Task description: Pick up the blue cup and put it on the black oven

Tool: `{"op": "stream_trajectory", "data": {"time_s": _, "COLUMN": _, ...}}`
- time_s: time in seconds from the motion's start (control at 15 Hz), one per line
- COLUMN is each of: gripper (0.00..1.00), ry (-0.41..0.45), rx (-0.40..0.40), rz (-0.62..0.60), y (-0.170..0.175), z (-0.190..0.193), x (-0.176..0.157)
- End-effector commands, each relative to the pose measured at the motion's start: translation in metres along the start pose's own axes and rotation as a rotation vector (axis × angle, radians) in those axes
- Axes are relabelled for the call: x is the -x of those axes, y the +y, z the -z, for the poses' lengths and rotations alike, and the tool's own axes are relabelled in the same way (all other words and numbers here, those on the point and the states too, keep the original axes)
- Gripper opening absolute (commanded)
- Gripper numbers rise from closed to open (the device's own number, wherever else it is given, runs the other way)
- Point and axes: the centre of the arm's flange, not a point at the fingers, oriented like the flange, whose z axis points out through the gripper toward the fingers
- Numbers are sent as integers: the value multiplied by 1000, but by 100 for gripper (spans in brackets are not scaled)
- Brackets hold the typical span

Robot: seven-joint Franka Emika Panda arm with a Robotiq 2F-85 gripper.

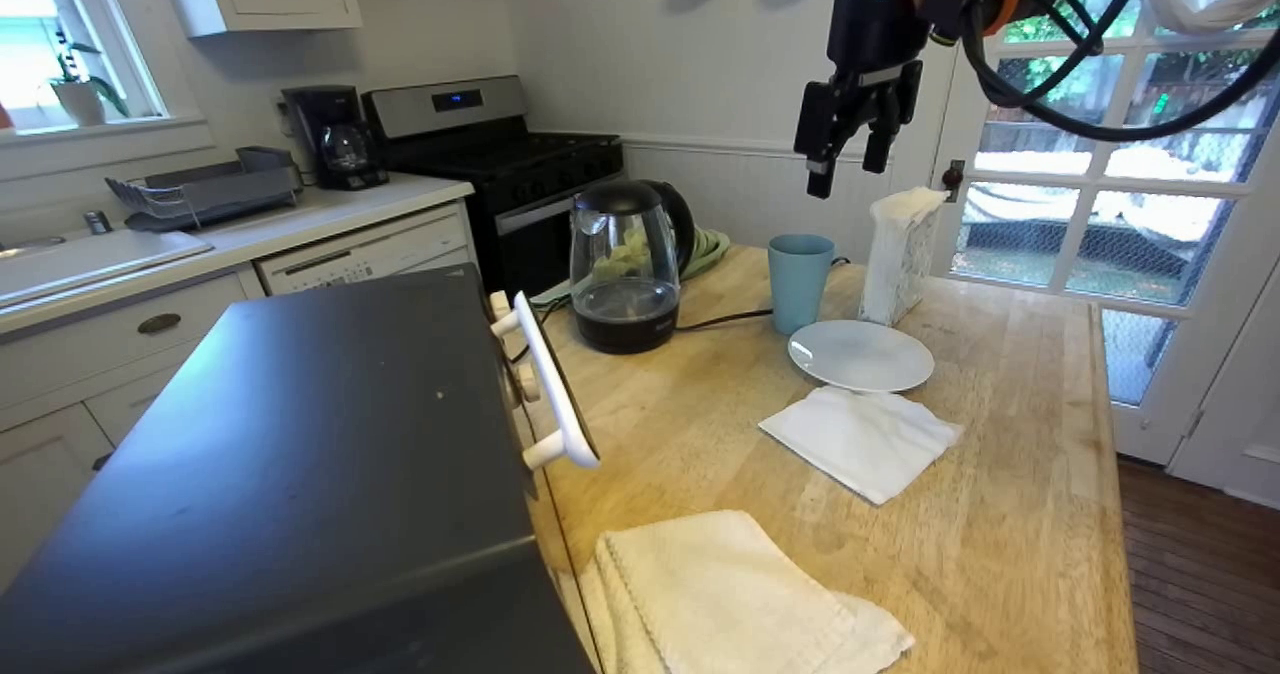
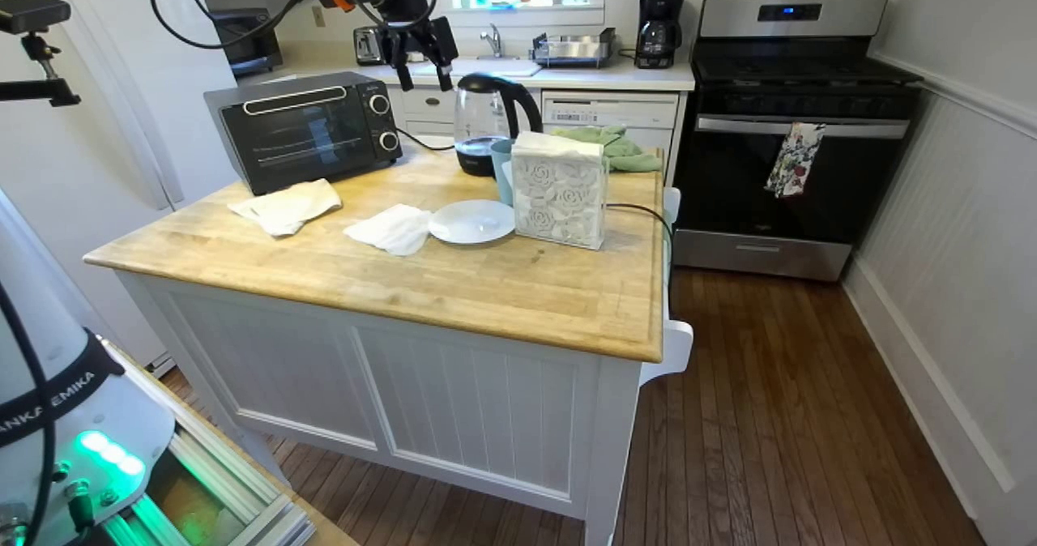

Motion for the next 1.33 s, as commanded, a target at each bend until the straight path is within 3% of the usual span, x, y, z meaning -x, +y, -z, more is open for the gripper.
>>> {"op": "stream_trajectory", "data": {"time_s": 0.0, "gripper": 100, "ry": -24, "rx": 6, "rz": 11, "y": 0, "z": -9, "x": -7}}
{"op": "stream_trajectory", "data": {"time_s": 0.73, "gripper": 100, "ry": 107, "rx": 74, "rz": 129, "y": 11, "z": -84, "x": -62}}
{"op": "stream_trajectory", "data": {"time_s": 1.27, "gripper": 100, "ry": 94, "rx": 103, "rz": 166, "y": 23, "z": -125, "x": -87}}
